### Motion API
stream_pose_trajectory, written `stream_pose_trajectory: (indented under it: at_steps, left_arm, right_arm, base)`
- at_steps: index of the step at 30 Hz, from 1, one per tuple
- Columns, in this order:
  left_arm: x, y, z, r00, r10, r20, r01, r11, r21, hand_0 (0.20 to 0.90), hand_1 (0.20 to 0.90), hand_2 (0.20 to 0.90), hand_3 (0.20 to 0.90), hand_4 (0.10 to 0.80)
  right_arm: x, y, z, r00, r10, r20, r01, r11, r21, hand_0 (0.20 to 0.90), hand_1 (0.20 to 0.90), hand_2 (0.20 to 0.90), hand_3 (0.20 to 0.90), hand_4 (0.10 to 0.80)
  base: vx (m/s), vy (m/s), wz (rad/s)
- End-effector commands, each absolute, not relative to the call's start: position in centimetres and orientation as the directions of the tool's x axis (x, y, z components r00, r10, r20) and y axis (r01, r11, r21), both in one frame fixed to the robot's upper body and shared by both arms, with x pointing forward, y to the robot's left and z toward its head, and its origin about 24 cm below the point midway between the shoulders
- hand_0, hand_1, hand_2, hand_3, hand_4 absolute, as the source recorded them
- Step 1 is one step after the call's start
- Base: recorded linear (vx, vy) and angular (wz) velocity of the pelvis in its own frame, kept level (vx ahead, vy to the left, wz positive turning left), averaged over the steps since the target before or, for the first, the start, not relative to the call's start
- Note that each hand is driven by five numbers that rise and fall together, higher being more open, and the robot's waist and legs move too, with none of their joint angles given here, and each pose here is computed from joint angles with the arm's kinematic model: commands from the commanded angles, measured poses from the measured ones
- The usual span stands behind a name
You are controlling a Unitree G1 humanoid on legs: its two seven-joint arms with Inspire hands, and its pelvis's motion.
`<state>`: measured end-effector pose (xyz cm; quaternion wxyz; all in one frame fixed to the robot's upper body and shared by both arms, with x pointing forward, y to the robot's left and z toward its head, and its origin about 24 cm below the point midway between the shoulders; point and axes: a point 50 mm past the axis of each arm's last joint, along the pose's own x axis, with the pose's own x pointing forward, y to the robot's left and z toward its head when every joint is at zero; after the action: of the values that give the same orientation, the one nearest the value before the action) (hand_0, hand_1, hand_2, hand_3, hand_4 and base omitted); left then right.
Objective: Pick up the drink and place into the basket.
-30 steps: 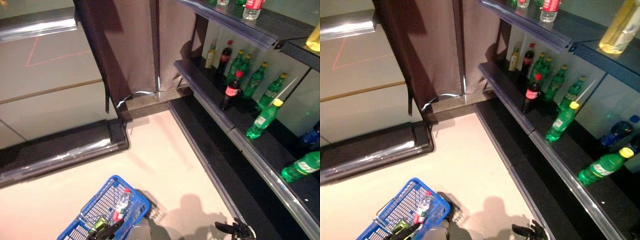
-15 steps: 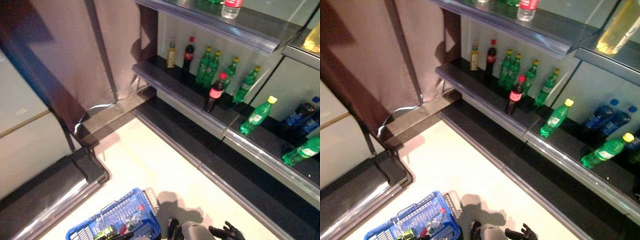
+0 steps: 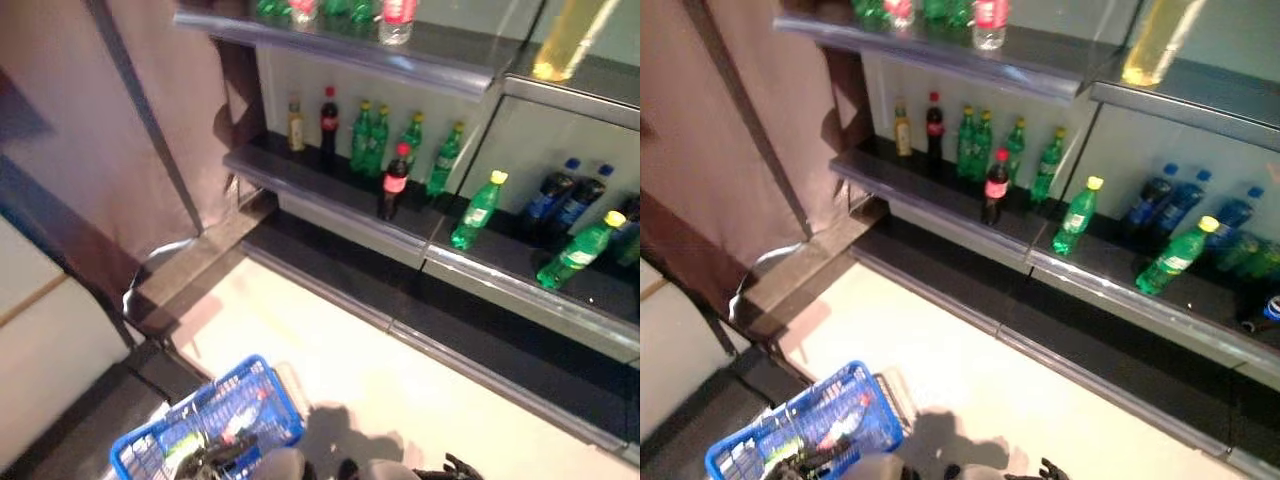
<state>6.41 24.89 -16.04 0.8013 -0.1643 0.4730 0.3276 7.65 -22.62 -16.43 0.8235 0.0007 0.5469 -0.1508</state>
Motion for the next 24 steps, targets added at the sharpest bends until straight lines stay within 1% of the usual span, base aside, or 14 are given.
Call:
stream_pose_trajectory:
  at_steps: [1,3,6,10,15,19,20,24]
  left_arm:
    - [5.7,23.1,-16.2,0.418,0.317,-0.851,-0.628,0.778,-0.018,0.3,0.3,0.3,0.2,0.1]
    - [5.2,23.0,-16.3,0.405,0.321,-0.856,-0.642,0.767,-0.016,0.3,0.3,0.3,0.2,0.1]
    - [5.9,23.6,-16.2,0.401,0.318,-0.859,-0.641,0.768,-0.015,0.3,0.3,0.3,0.2,0.1]
    - [6.7,24.4,-15.9,0.422,0.323,-0.847,-0.622,0.783,-0.012,0.3,0.3,0.3,0.2,0.1]
    - [7.7,25.0,-15.4,0.472,0.31,-0.826,-0.553,0.833,-0.003,0.3,0.3,0.3,0.2,0.1]
    - [9.1,25.3,-15.1,0.493,0.315,-0.811,-0.563,0.826,-0.021,0.3,0.3,0.3,0.2,0.1]
    - [10.0,25.2,-14.8,0.515,0.307,-0.801,-0.557,0.83,-0.04,0.3,0.3,0.3,0.2,0.1]
    - [11.1,25.0,-14.6,0.533,0.308,-0.788,-0.56,0.827,-0.055,0.3,0.3,0.3,0.2,0.1]
  right_arm:
    - [9.0,-23.9,-15.7,0.436,-0.26,-0.862,0.225,0.958,-0.175,0.9,0.9,0.9,0.9,0.8]
    - [8.7,-23.9,-15.7,0.439,-0.252,-0.862,0.214,0.962,-0.172,0.9,0.9,0.9,0.9,0.8]
    - [8.1,-23.7,-15.9,0.43,-0.256,-0.866,0.221,0.96,-0.174,0.9,0.9,0.9,0.9,0.8]
    - [7.8,-23.2,-16.0,0.436,-0.25,-0.864,0.204,0.963,-0.175,0.9,0.9,0.9,0.9,0.8]
    - [8.8,-22.1,-15.9,0.483,-0.23,-0.845,0.155,0.972,-0.176,0.9,0.9,0.9,0.9,0.8]
    - [9.8,-21.9,-15.7,0.499,-0.225,-0.837,0.138,0.974,-0.18,0.9,0.9,0.9,0.9,0.8]
    - [10.3,-22.2,-15.5,0.504,-0.224,-0.834,0.132,0.974,-0.182,0.9,0.9,0.9,0.9,0.8]
    - [11.4,-21.9,-15.4,0.512,-0.198,-0.836,0.077,0.98,-0.185,0.9,0.9,0.9,0.9,0.8]
  base:
    - [0.224,0.197,-0.41]
    - [0.181,0.256,-0.33]
    - [0.202,0.304,-0.79]
    - [0.193,0.224,0.0]
    - [0.128,0.094,-0.35]
    - [0.055,-0.107,-0.21]
    - [0.041,-0.254,-0.26]
    - [0.11,-0.383,-0.17]
